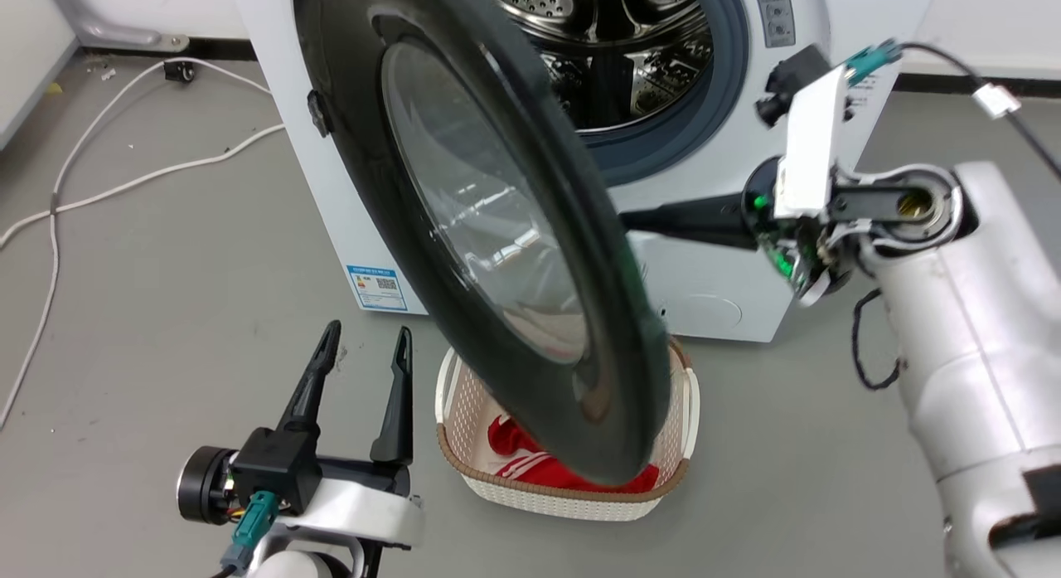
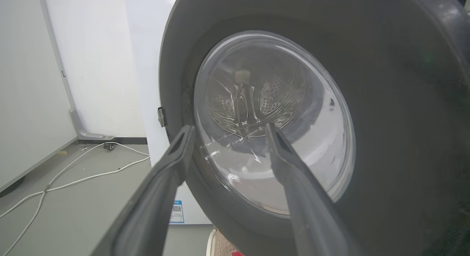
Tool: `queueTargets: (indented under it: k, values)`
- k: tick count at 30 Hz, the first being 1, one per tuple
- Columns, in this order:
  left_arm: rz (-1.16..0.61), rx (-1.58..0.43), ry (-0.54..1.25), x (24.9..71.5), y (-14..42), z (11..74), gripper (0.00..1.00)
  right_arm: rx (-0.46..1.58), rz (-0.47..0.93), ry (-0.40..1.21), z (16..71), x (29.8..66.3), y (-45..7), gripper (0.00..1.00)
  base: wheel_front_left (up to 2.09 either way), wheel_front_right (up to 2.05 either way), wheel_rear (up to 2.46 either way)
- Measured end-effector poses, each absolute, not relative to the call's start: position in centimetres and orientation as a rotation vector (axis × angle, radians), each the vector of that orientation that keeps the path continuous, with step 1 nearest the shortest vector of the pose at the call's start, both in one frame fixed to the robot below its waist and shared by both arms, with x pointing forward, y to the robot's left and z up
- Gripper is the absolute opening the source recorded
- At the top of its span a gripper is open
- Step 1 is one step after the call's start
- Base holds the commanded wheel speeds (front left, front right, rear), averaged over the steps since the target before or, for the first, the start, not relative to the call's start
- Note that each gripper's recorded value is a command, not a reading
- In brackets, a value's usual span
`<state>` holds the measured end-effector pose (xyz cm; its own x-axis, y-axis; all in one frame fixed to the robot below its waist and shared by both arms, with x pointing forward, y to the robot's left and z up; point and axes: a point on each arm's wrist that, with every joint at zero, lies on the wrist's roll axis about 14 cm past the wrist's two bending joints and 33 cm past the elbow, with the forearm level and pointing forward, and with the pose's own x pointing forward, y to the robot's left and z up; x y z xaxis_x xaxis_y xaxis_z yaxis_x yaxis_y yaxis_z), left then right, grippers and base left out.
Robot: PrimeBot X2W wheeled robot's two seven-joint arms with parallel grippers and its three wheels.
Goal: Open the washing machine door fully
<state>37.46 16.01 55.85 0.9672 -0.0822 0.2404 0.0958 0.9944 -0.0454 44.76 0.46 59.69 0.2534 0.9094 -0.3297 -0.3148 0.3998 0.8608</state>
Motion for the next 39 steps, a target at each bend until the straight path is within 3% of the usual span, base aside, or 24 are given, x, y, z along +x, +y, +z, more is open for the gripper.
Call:
queueTargets:
  k: [8, 18, 24, 31, 33, 34, 35, 39]
  values:
    - [-0.101, -0.060, -0.239, 36.8, 15.6, 55.8, 1.00, 0.735, 1.054, 0.995, 58.6, 40.9, 2.6, 0.00, 0.00, 0.00, 0.00]
    - [-0.098, -0.072, -0.234, 36.9, 15.5, 55.6, 1.00, 0.807, 1.107, 0.972, 57.5, 38.6, 4.7, 0.00, 0.00, 0.00, 0.00]
    - [-0.097, -0.078, -0.232, 37.1, 15.4, 55.6, 1.00, 0.901, 1.015, 0.783, 58.5, 40.5, 4.2, 0.00, 0.00, 0.00, 0.00]
    - [-0.101, -0.078, -0.244, 37.2, 15.3, 56.0, 1.00, 1.100, 0.795, 0.470, 59.8, 43.1, -0.6, 0.00, 0.00, 0.00, 0.00]
    - [-0.102, -0.078, -0.248, 37.1, 15.2, 56.1, 1.00, 1.153, 0.715, 0.387, 59.6, 43.4, -2.6, 0.46, 0.00, 0.00, 0.00]
    - [-0.103, -0.077, -0.249, 37.1, 15.2, 56.1, 1.00, 1.179, 0.672, 0.343, 59.5, 43.4, -3.7, 0.90, 0.00, 0.00, 0.00]
    - [-0.103, -0.076, -0.250, 37.1, 15.2, 56.2, 1.00, 1.199, 0.618, 0.287, 59.4, 43.6, -5.1, 1.00, 0.00, 0.00, 0.00]
    - [-0.109, -0.073, -0.252, 36.9, 15.1, 56.3, 1.00, 1.221, 0.392, 0.087, 58.2, 43.2, -10.5, 1.00, 0.00, 0.00, 0.00]
